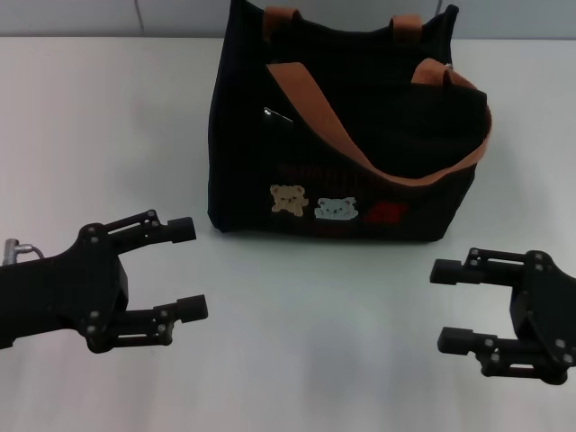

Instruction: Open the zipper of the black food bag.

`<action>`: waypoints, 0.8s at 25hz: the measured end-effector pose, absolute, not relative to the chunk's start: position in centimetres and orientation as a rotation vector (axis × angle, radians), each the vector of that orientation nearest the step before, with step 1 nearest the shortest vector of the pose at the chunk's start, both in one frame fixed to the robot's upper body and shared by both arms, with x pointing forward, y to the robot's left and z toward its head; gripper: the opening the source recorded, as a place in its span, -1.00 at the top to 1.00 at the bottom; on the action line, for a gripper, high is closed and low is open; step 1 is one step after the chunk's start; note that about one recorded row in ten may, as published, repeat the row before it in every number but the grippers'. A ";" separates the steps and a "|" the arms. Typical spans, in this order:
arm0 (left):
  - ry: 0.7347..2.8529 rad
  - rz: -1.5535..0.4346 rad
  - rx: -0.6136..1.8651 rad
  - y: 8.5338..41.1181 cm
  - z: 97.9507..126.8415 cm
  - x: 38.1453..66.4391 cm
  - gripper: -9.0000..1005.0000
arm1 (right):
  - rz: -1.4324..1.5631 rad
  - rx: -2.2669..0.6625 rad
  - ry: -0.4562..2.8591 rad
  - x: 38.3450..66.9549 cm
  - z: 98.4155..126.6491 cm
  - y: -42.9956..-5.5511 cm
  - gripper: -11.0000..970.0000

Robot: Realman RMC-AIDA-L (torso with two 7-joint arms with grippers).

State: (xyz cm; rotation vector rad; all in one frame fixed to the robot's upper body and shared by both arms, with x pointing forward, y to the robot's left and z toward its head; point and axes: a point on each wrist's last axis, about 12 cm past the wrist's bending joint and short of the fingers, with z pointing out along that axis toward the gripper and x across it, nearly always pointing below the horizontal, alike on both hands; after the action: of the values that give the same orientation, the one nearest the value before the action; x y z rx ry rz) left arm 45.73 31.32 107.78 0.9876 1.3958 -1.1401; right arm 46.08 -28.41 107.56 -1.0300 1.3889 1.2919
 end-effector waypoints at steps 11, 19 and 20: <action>1.391 -1.154 0.973 30.8 107.5 45.6 -0.69 | 1.336 -1.038 1.393 46.8 107.9 -27.5 -0.41; 1.375 -1.163 0.963 30.3 107.4 45.6 -0.69 | 1.323 -1.046 1.409 47.5 108.1 -27.4 -0.70; 1.366 -1.164 0.952 30.0 107.4 45.6 -0.69 | 1.316 -1.046 1.415 47.6 108.1 -27.4 -0.70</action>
State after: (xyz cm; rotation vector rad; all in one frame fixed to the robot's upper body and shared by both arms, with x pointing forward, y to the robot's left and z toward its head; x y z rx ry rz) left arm 45.57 29.95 107.40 0.9518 1.3662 -1.1645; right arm 47.56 -27.43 108.08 -1.0463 1.4149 1.3160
